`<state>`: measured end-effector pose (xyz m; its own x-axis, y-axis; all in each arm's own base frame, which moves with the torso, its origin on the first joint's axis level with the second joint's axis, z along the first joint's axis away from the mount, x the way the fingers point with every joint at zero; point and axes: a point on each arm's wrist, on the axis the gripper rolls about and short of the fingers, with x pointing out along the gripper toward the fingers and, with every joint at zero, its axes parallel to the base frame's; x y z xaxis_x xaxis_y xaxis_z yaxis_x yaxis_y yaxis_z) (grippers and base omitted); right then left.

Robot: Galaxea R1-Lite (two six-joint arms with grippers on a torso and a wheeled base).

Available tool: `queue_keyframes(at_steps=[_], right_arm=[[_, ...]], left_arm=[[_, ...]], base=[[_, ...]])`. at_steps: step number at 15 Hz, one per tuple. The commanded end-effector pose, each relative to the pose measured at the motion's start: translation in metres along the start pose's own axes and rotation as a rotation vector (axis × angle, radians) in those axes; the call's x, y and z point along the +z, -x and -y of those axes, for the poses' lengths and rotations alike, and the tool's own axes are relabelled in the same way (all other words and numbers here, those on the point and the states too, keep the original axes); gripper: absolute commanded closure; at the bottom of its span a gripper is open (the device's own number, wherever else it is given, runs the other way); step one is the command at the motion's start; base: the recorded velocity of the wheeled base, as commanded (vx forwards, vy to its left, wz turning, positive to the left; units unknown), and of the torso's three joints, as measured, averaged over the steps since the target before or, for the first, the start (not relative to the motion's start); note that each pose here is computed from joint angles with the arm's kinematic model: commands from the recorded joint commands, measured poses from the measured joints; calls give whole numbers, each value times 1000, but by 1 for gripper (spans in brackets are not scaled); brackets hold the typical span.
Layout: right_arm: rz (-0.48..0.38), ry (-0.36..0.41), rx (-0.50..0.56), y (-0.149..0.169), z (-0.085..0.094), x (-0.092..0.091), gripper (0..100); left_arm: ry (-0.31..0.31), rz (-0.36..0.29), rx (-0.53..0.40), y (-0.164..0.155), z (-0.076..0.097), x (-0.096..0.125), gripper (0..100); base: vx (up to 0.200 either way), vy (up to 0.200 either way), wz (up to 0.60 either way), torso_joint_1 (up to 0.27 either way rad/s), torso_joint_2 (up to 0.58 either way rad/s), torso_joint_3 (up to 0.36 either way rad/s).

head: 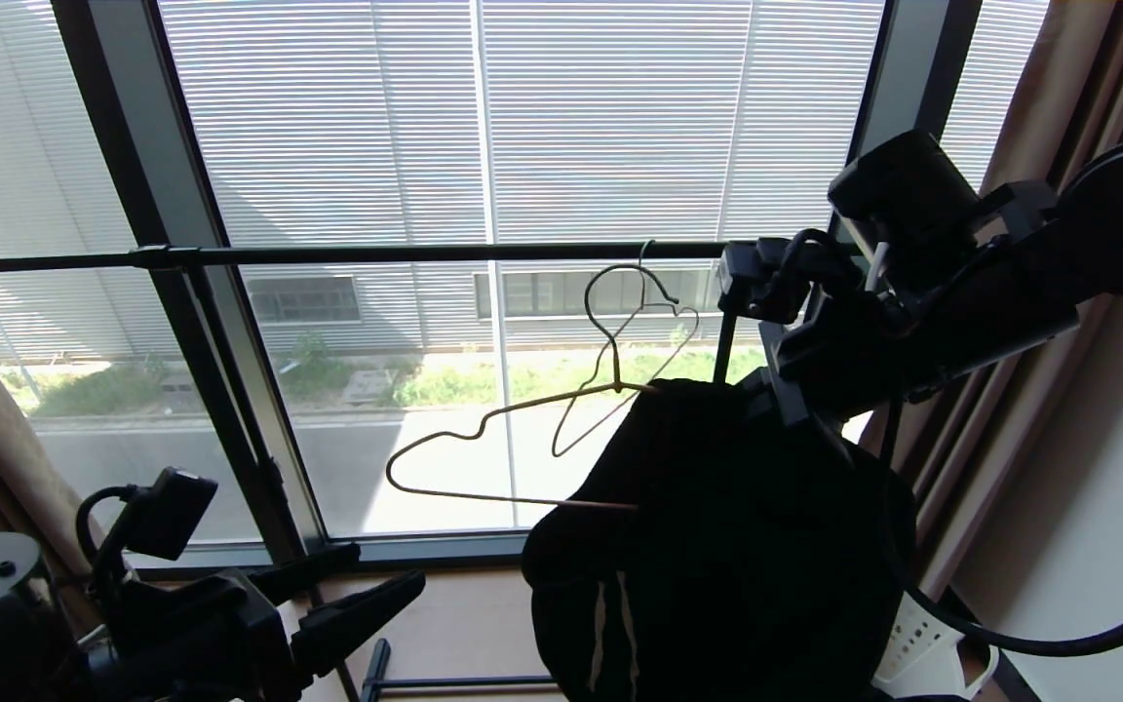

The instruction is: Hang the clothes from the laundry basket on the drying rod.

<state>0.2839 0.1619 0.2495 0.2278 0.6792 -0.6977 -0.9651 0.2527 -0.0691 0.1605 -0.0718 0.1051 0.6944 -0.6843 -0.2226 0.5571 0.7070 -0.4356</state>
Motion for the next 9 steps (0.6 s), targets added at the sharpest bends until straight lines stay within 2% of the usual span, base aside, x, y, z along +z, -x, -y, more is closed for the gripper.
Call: queue_keyframes(at_steps=[1, 3, 5, 9], right_arm=[[20, 8, -17, 11, -3, 2, 100], [29, 15, -15, 12, -5, 4, 100], [32, 25, -9, 11, -7, 6, 100], [49, 55, 2, 6, -13, 13, 100]], left_arm=[[106, -176, 47, -39, -24, -25, 0], [115, -201, 37, -69, -32, -27, 0], [114, -218, 19, -81, -31, -30, 0], [94, -207, -15, -95, -25, -28, 0]], base=[[0, 0, 0, 0, 0, 0], [0, 0, 0, 0, 0, 0], [0, 0, 0, 0, 0, 0], [0, 0, 0, 0, 0, 0]])
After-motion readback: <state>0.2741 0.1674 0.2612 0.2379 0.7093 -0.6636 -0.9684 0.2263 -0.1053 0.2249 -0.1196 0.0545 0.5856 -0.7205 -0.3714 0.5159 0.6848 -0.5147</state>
